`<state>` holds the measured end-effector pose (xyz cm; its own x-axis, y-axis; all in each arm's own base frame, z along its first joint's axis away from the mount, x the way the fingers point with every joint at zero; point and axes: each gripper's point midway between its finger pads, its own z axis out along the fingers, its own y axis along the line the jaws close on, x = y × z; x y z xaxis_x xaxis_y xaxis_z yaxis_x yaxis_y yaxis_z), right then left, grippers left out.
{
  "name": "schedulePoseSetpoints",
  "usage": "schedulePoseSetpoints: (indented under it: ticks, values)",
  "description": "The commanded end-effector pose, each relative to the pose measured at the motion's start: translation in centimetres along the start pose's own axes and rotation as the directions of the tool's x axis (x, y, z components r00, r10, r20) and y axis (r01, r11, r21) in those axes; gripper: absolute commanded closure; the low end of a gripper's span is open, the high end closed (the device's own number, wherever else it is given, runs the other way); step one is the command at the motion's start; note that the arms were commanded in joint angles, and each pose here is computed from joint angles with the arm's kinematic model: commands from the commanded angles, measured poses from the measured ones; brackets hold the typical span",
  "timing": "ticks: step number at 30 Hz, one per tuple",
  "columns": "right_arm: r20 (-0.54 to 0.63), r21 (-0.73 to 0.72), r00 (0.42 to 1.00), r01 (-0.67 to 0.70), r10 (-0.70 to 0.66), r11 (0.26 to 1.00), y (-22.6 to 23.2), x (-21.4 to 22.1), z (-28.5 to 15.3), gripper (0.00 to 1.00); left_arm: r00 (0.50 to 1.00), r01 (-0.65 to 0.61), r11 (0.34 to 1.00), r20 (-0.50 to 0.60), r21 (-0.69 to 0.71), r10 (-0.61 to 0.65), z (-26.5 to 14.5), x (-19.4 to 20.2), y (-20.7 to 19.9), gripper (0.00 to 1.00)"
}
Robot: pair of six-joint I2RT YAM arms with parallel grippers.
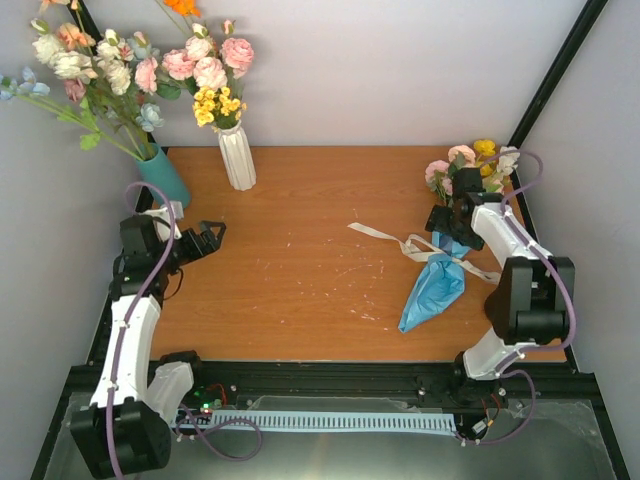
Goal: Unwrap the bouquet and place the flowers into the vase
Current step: Move the fake flower to the center of the board.
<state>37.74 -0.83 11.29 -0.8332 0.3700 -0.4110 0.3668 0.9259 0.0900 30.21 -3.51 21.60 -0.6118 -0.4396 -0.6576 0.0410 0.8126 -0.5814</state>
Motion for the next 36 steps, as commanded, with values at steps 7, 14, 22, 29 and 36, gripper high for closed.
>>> schedulePoseSetpoints:
  ticks: [7,14,22,29,36]
  values:
    - [-0.157,0.105,0.987,0.001,0.016,0.995,-1.6,3.0,4.3,0.08,0.999,-0.044,0.999,-0.010,-0.004,0.043,-0.4,1.7,0.0,0.03]
    - [-0.203,0.061,0.979,0.046,-0.033,0.997,0.0,3.9,6.0,0.39,0.999,-0.038,0.999,-0.030,0.002,0.038,0.1,1.9,0.1,0.04]
    - [-0.215,-0.040,0.967,0.130,-0.136,0.991,6.5,5.8,5.7,0.49,0.999,-0.034,0.999,-0.037,0.013,0.035,0.3,1.9,0.1,0.06]
    - [-0.212,-0.132,0.954,0.186,-0.211,0.974,14.4,9.7,5.1,0.48,0.998,-0.036,0.999,-0.044,0.024,0.037,0.4,2.1,-0.1,0.07]
    - [-0.218,-0.201,0.934,0.240,-0.282,0.950,20.4,13.2,4.7,0.48,0.997,-0.044,0.998,-0.056,0.036,0.046,0.6,2.5,-0.5,0.07]
